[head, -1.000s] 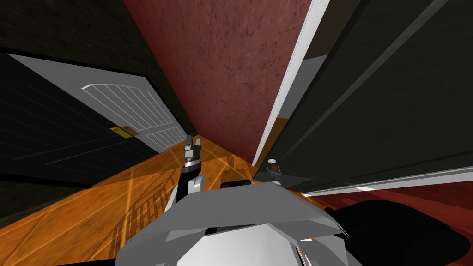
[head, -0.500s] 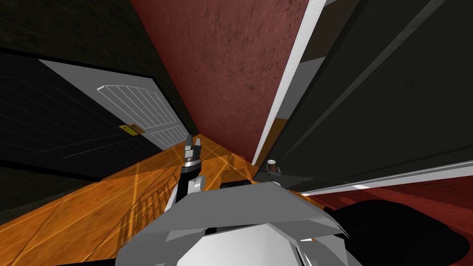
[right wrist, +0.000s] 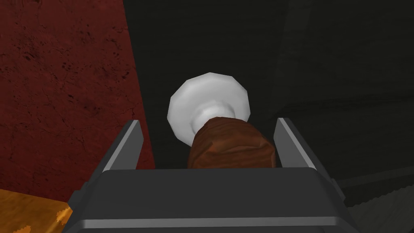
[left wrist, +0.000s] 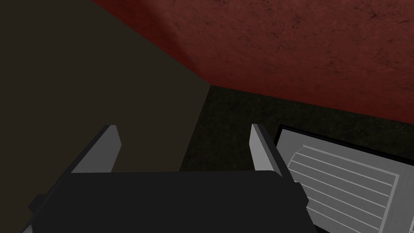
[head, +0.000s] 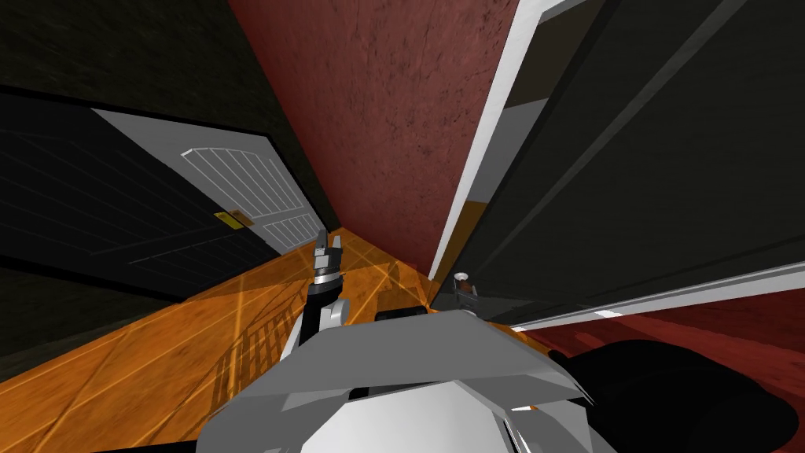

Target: Pull the door open

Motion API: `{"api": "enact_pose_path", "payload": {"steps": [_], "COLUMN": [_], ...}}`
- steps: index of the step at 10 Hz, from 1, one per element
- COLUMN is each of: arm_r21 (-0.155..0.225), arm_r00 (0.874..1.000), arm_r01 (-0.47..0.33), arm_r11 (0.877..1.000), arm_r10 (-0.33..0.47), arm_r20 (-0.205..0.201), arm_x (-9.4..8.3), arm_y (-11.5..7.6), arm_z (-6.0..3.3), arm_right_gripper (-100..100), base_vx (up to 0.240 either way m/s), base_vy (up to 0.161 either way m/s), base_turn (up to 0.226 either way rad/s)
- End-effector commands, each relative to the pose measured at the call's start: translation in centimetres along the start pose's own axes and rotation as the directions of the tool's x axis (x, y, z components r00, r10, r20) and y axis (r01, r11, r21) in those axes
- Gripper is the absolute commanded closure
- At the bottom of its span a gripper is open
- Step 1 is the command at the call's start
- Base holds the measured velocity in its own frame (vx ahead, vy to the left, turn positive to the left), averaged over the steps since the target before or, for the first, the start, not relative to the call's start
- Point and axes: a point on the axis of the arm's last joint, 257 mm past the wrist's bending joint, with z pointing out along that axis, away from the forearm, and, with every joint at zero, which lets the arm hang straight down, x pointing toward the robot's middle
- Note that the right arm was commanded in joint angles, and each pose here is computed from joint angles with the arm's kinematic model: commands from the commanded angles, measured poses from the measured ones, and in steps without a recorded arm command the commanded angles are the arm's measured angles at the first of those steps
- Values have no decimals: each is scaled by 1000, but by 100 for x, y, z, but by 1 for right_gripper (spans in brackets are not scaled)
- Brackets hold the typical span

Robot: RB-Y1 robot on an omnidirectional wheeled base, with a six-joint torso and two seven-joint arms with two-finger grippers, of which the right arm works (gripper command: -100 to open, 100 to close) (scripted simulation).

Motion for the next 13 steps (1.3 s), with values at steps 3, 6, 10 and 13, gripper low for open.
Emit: {"api": "enact_pose_path", "payload": {"steps": [3, 6, 10, 13], "arm_r21": [-26, -43, -39, -39], "arm_r00": [1000, 1000, 1000, 1000], "arm_r01": [-1, -1, 0, 0], "arm_r11": [1000, 999, 999, 999], "arm_r10": [0, 0, -1, -1], "arm_r20": [-9, -16, -13, -13], "arm_x": [-61, -91, -95, -95], "arm_y": [209, 350, 320, 320], "arm_z": [11, 17, 25, 25], "arm_right_gripper": [-100, -100, 100, 100], "base_vx": [-5, 2, 0, 0], "base_vy": [3, 2, -4, 0], "base_turn": [74, 59, -6, 0]}}
